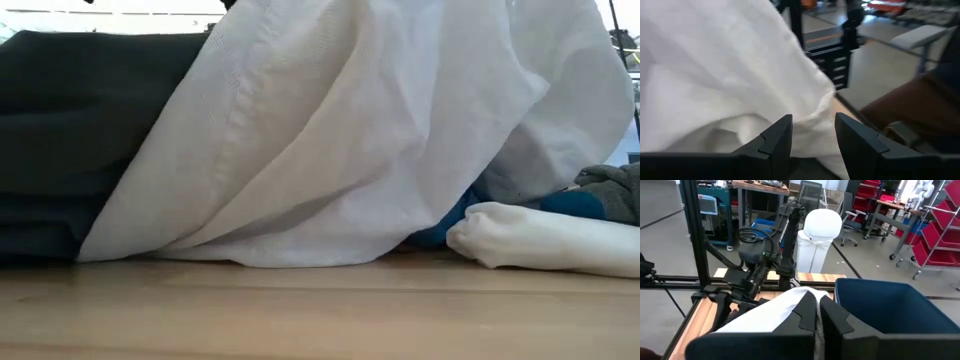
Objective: Sort clothes
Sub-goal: Put the white shirt into the blue bin
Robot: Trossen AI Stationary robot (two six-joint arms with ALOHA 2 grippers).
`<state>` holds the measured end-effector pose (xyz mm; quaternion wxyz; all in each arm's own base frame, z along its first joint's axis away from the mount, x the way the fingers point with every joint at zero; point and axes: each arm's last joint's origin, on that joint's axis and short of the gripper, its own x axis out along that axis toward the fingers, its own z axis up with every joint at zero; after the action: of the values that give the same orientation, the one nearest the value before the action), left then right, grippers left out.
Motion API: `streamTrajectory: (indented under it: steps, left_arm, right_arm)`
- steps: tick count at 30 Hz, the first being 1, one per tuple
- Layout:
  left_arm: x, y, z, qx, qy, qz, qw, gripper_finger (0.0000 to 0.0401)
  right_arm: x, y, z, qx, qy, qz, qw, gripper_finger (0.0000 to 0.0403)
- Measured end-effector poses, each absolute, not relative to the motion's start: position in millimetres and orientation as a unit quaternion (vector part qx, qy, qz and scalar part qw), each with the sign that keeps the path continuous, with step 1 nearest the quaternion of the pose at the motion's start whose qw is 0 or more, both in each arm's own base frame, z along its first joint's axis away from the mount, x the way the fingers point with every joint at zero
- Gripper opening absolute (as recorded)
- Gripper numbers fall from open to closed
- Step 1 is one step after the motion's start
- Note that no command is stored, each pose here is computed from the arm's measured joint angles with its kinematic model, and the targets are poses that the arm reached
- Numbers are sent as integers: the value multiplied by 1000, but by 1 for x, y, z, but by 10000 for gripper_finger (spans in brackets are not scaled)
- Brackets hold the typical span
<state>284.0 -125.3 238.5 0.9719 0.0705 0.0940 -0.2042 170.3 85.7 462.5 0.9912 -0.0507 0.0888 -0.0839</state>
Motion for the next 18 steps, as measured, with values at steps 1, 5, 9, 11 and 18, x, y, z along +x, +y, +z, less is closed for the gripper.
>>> streamTrajectory:
  steps: [1,5,9,11,18]
  left_arm:
    - [283,-127,239,80,92,-198,973,160]
    - [281,-132,239,113,86,-196,970,160]
    - [281,-135,236,160,81,-196,964,160]
    - [284,-135,233,179,85,-186,962,160]
    - [309,-142,234,221,87,-182,954,160]
  right_arm:
    - [170,86,462,-49,89,-84,991,0]
    - [170,86,462,-48,89,-84,991,0]
    - [170,86,463,-48,88,-84,991,0]
    - [170,86,463,-48,88,-84,991,0]
    - [170,86,462,-35,87,-85,992,0]
